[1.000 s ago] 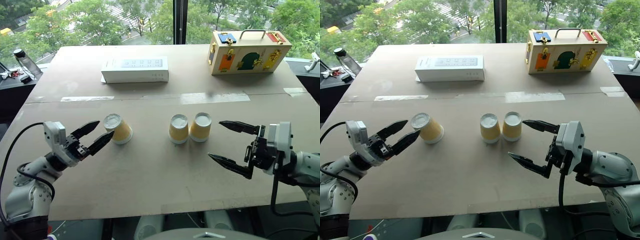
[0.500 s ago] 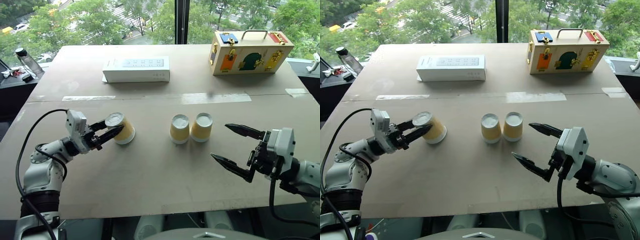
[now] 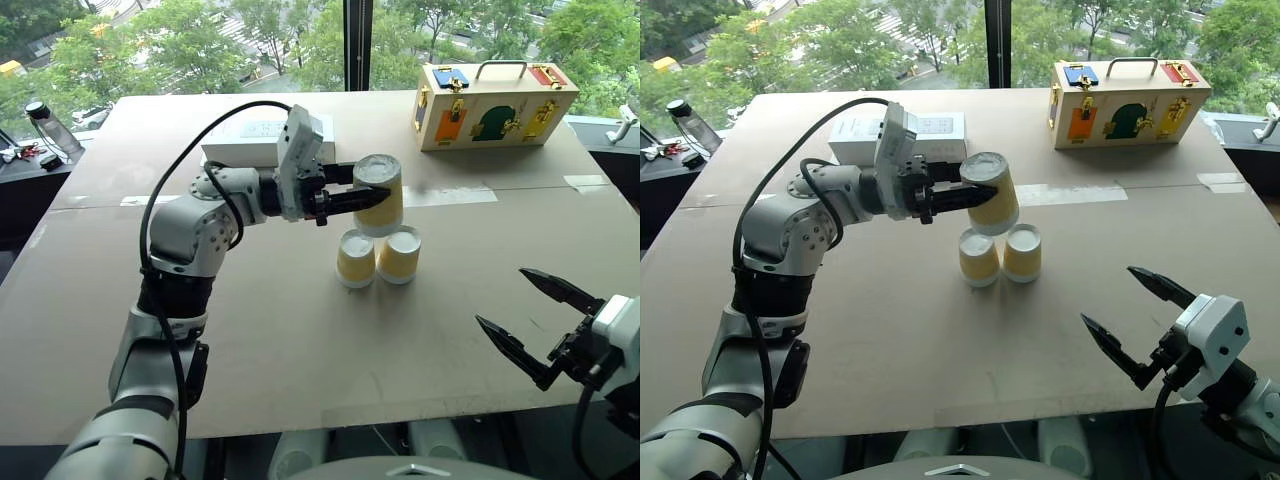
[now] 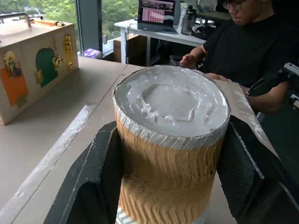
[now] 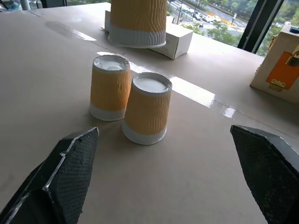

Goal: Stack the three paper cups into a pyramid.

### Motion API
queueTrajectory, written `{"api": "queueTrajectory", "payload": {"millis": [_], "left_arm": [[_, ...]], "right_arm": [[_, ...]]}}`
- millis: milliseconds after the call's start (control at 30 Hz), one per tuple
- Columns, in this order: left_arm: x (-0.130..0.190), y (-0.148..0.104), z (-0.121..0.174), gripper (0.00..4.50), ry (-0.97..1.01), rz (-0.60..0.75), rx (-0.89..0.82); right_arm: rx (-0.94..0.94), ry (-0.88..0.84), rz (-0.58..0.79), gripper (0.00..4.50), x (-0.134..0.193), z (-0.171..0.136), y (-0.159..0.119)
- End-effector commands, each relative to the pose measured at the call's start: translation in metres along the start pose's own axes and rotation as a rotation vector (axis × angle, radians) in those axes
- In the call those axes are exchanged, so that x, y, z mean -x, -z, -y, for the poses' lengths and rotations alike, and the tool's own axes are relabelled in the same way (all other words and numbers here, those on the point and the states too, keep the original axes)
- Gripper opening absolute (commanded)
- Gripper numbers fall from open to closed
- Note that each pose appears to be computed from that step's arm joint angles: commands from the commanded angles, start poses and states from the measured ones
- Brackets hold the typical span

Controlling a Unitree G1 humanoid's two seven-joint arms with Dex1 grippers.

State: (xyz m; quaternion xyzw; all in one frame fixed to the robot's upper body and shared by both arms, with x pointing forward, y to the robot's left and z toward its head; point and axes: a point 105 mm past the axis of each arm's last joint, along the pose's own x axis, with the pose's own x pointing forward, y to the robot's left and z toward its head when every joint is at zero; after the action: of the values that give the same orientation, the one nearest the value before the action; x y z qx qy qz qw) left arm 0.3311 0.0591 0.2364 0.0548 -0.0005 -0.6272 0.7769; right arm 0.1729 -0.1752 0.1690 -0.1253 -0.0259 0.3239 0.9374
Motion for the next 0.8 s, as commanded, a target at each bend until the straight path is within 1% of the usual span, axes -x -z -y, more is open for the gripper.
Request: {"api": "queueTrajectory", "payload": {"millis": [33,267,333,367,433,467,533,633,667,700,767,800], "left_arm": [[-0.003,-0.003,-0.005,2.53,0.002,-0.009,-0.065],[-0.006,0.021,0.002,2.53,0.080,-0.066,-0.034],[-0.006,0.026,0.001,3.21,0.074,-0.067,-0.037],[-0.006,0.028,0.002,3.48,0.075,-0.070,-0.042],[-0.003,0.025,0.003,4.30,0.076,-0.048,-0.042],[-0.002,0.023,0.003,4.42,0.072,-0.038,-0.042],[0.004,0.018,0.000,4.42,0.048,-0.017,-0.053],[0.028,0.020,-0.005,4.42,-0.033,0.007,-0.062],[0.038,0.023,-0.007,4.42,-0.069,0.012,-0.056],[0.052,0.031,-0.008,4.42,-0.119,0.006,-0.033],[0.071,0.043,-0.002,4.42,-0.165,-0.004,-0.005],[0.082,0.052,0.005,4.42,-0.186,-0.006,0.012]], "right_arm": [[0.067,0.037,0.036,4.50,0.005,-0.006,-0.016],[0.068,0.075,0.030,4.50,0.010,-0.012,-0.017],[0.067,0.076,0.029,4.50,0.010,-0.012,-0.017],[0.067,0.076,0.028,4.50,0.010,-0.012,-0.017],[0.066,0.072,0.023,4.50,0.011,-0.012,-0.016],[0.065,0.070,0.022,4.50,0.011,-0.012,-0.016],[0.064,0.066,0.015,4.50,0.010,-0.012,-0.014],[0.058,0.053,-0.011,4.50,0.008,-0.009,-0.006],[0.053,0.053,-0.018,4.50,0.007,-0.007,-0.003],[0.051,0.054,-0.024,4.50,0.006,-0.005,0.000],[0.046,0.054,-0.032,4.50,0.008,-0.001,0.004],[0.034,0.054,-0.043,4.50,0.010,0.002,0.009]]}}
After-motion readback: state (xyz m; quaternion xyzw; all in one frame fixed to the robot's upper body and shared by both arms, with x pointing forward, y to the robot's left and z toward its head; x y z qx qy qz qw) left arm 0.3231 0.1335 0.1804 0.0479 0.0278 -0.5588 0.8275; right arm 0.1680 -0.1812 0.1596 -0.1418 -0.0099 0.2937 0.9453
